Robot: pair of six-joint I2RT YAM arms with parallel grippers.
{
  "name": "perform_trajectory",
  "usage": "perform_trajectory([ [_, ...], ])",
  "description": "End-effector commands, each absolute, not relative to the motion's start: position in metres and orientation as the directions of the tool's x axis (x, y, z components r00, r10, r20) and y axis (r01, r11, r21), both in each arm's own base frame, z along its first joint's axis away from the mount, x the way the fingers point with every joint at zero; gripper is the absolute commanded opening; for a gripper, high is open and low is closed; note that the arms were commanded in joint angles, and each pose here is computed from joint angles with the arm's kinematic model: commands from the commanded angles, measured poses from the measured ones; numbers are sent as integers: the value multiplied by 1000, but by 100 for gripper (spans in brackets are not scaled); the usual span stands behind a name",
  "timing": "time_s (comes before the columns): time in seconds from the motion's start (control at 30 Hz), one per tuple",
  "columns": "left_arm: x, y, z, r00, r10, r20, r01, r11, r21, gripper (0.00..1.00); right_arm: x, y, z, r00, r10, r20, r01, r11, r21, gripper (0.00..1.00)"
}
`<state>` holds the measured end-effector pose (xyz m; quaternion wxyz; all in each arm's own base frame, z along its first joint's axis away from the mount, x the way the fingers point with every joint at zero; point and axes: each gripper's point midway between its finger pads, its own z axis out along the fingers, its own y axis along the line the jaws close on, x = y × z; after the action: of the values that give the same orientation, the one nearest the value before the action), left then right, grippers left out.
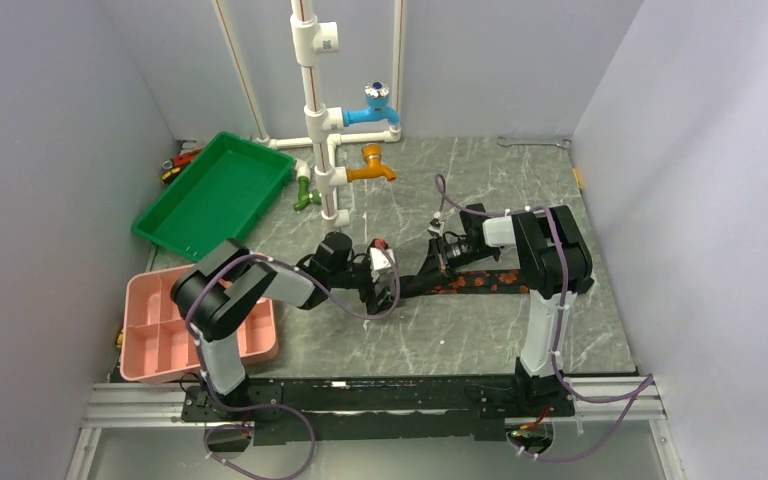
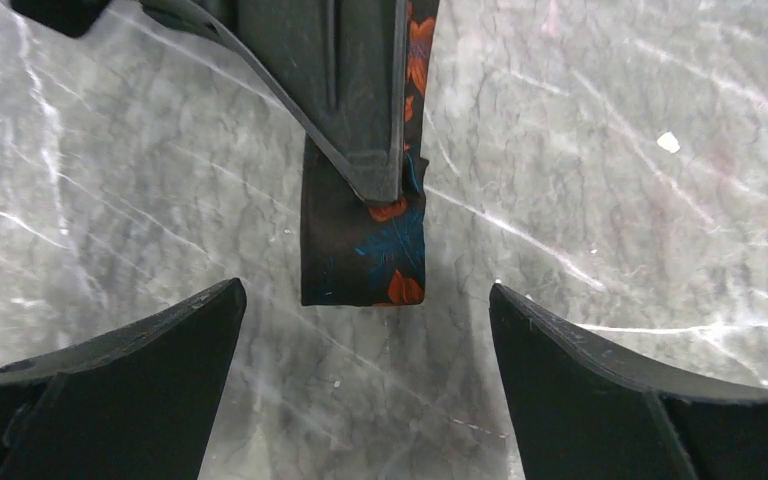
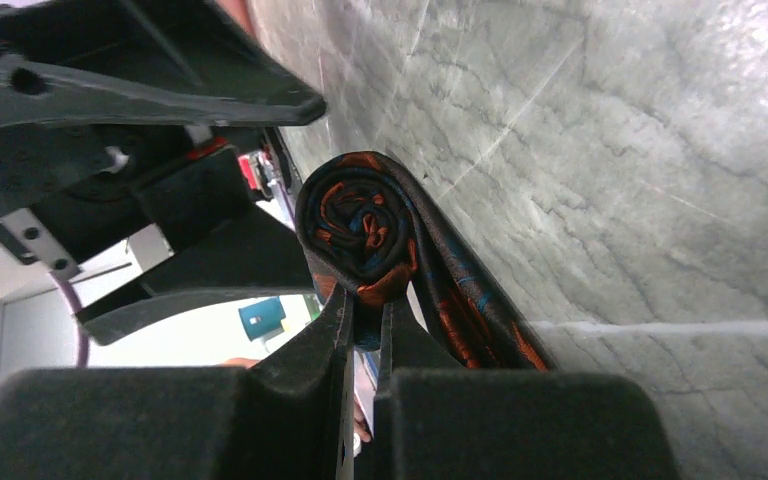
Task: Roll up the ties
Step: Roll the tie at the center of the board.
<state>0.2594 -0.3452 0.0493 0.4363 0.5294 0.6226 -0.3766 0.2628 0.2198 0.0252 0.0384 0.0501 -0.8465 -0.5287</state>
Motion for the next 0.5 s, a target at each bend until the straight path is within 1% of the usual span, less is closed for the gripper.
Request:
perform_trajectory([
  [0.0,267,-367,56,37,264,-964,991,111,69,95,268,195,-23,-992,-126,-21,-95,623,777,0],
  [0.07,268,-375,52,34,260,-965,992,107,64,90,267,196,-23,-992,-126,-22,-96,620,778,0],
  [0.17,272,-385,41,15,285,-958,992,117,51,77,267,197,-20,-991,-127,-29,-102,613,784,0],
  [0.2,272,-387,37,20,293,-956,991,121,58,75,267,197,-19,-991,-129,-33,-105,611,784,0],
  [0.33,272,-390,23,1,308,-951,991,130,43,70,268,199,-16,-990,-132,-46,-117,604,788,0],
  [0.4,268,-389,18,-10,322,-947,991,126,33,62,268,200,-16,-990,-134,-48,-120,600,791,0],
  [0.47,264,-384,15,-16,340,-940,992,125,29,50,268,200,-13,-990,-134,-53,-124,598,792,0],
])
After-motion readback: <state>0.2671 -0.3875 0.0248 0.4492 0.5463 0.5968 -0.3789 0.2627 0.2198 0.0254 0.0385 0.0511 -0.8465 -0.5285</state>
